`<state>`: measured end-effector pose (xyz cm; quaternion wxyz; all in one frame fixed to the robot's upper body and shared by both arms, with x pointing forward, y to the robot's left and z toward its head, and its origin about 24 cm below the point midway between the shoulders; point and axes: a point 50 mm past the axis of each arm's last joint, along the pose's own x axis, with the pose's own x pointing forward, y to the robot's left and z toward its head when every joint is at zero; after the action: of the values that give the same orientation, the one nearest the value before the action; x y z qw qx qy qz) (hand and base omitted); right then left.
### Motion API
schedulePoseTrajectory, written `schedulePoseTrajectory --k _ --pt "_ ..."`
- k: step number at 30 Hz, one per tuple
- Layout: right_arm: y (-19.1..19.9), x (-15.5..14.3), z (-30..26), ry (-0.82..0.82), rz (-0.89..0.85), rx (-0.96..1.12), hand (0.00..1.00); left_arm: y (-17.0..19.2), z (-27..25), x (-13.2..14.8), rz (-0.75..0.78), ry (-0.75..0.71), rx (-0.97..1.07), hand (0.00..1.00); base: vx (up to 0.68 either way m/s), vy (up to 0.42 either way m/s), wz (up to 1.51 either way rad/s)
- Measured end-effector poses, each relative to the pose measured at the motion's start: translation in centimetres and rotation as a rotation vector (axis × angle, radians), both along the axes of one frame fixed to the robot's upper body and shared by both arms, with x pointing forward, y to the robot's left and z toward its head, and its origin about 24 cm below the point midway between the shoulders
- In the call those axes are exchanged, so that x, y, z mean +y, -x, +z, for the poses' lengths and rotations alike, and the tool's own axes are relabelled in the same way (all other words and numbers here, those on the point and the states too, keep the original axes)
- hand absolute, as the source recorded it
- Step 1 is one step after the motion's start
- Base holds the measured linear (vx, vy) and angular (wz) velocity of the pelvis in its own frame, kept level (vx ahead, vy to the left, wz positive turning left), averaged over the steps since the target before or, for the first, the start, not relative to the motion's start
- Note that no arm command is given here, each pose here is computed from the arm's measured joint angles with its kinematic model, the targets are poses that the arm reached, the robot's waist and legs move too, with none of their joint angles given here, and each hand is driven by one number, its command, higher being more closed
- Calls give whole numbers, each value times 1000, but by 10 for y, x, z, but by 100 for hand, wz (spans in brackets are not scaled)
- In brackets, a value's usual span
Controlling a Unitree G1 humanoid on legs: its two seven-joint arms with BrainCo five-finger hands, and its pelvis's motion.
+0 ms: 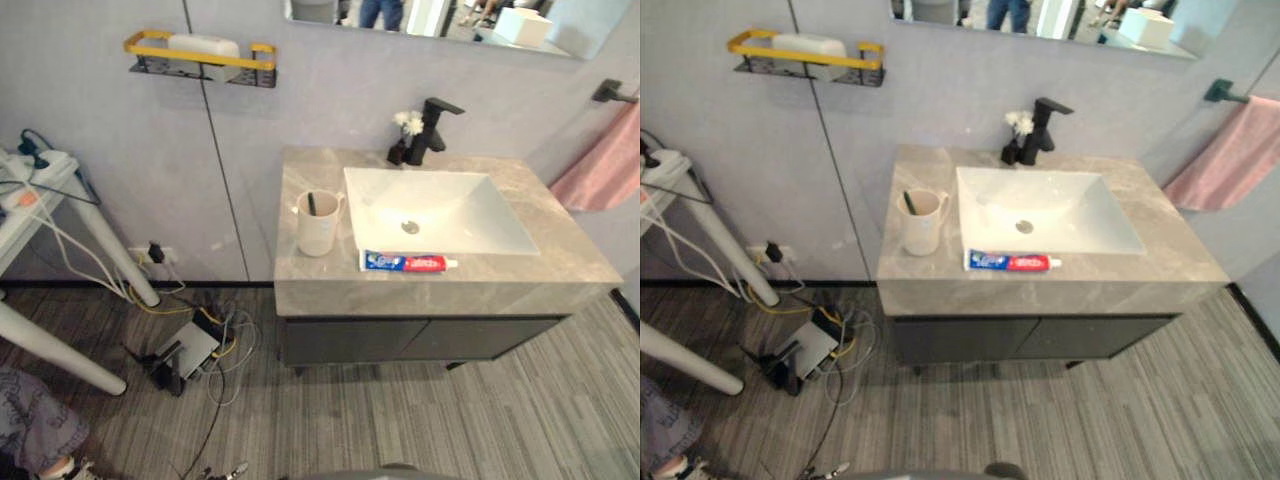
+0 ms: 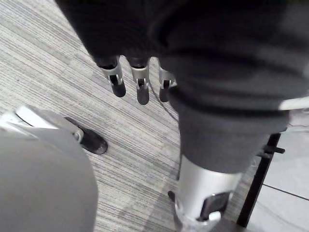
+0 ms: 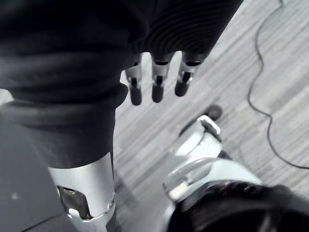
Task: Organize washtable
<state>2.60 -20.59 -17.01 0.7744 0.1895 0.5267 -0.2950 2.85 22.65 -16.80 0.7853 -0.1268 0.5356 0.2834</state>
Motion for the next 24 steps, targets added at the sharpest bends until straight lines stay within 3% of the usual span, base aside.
schedulePoseTrajectory --k 5,9,13,19,24 --pt "-44 10 5 6 156 -102 0 19 2 10 45 -33 43 0 91 -295 3" --pt "-74 6 12 35 268 -166 0 -3 -2 -8 37 7 2 0 41 -422 25" --pt "-56 -14 8 74 251 -78 0 -20 -1 -17 42 26 -44 0 -22 -234 61" --pt "-20 -40 6 95 55 24 0 -20 -1 -16 75 48 -64 0 -8 -10 0" --pt "11 -17 -2 9 -65 87 0 -7 0 -3 160 31 -55 0 -58 103 -34"
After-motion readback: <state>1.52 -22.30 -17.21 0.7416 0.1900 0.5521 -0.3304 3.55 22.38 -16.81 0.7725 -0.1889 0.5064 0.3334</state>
